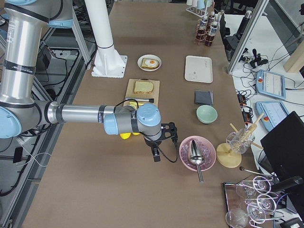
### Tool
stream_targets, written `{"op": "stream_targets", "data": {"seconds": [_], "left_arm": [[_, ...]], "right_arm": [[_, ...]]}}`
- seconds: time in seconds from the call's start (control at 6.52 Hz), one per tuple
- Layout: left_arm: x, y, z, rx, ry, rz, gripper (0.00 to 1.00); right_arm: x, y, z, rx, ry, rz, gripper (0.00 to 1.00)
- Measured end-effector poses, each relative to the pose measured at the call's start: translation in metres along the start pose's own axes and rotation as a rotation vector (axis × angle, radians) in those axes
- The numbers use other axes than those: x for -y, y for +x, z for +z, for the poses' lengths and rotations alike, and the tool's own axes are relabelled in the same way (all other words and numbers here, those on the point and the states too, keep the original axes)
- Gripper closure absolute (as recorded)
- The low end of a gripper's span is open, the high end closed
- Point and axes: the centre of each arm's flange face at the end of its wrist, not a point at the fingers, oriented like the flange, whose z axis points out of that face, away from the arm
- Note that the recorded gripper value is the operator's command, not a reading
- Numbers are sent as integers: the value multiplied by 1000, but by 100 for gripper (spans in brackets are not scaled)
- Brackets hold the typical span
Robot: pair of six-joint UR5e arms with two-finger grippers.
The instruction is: Make sandwich and place on tray
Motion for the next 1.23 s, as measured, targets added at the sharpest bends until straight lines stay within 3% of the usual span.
{"op": "stream_targets", "data": {"seconds": [0.61, 1.23], "left_arm": [[-6, -18, 16, 4, 21, 11, 2], [-4, -21, 23, -46, 25, 2, 2]], "right_arm": [[24, -88, 29, 112, 14, 25, 0], [38, -215, 80, 219, 17, 94, 3]]}}
